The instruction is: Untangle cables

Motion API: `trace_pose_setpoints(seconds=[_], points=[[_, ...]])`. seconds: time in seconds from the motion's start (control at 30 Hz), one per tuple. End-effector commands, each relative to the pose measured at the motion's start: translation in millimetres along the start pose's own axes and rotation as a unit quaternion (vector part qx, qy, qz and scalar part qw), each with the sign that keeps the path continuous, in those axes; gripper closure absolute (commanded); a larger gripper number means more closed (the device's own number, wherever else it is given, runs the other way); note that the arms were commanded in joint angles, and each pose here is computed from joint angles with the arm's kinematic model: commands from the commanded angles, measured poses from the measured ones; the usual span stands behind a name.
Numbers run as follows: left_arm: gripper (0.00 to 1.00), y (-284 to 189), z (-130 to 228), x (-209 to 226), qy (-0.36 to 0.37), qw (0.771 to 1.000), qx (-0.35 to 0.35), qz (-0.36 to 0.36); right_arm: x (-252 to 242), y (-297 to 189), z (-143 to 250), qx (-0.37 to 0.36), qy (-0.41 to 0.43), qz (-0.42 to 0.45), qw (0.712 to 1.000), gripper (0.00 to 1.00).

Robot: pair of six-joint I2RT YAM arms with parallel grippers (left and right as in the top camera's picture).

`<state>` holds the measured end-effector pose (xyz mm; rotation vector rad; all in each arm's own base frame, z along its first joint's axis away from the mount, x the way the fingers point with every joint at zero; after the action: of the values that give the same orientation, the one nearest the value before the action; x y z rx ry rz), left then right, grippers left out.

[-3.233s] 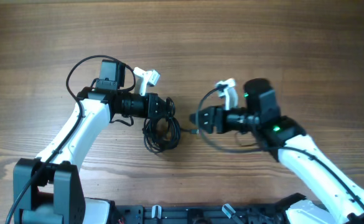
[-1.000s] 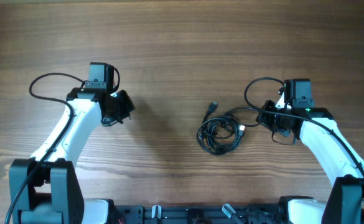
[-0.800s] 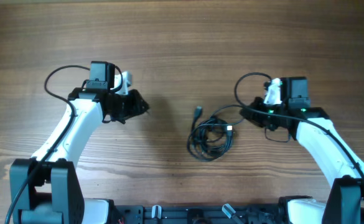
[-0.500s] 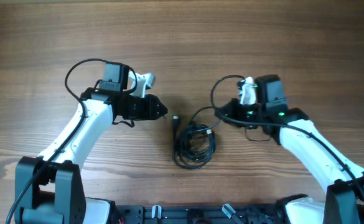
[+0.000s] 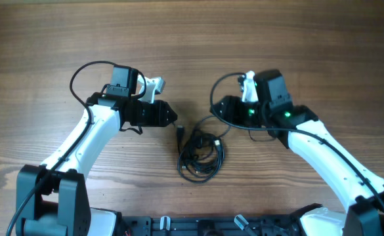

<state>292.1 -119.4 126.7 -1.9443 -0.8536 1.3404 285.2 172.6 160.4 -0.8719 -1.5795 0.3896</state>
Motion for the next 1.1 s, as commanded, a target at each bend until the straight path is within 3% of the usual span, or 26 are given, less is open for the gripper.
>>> trace_pose_setpoints(seconds=[0.0,0.13,0.17,0.27,0.43,0.77,1.07], points=[[0.61,1.0,1.7,0.8,0.011,1.000,0.001,-0.003,23.5,-3.7,13.9,0.036,-0.018,-0.017,0.999,0.42],[0.61,1.0,2.4,0.8,0.010,1.000,0.003,-0.003,4.3,1.1,40.1,0.069,0.024,0.077,0.994,0.47],[0.61,1.0,2.5,0.8,0.010,1.000,0.003,-0.003,4.6,2.3,47.3,0.082,0.023,0.083,0.993,0.53],[0.61,1.0,2.4,0.8,0.010,1.000,0.003,-0.003,6.9,8.2,68.0,0.111,0.019,0.094,0.989,0.56],[0.59,1.0,2.3,0.8,0.010,1.000,0.003,-0.003,-3.3,25.3,96.1,0.102,0.016,0.172,0.980,0.63],[0.57,1.0,2.2,0.8,0.010,1.000,0.003,-0.003,-10.7,77.3,91.7,0.097,0.012,0.163,0.982,0.64],[0.57,1.0,2.2,0.8,0.010,1.000,0.003,-0.003,-9.2,82.2,77.7,0.047,0.008,0.165,0.985,0.77]])
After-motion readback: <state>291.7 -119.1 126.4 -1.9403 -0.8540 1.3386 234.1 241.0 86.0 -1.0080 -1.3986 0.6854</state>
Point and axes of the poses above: each gripper's point midway between its finger pads, its own y axis out along the fingers, its own x axis along the line the jaws close on, z = x × y, the point moved 6 cm from there along -y, back along the fingers, and after that the axes turned 5 degrees about y, right-handed, at the moved point
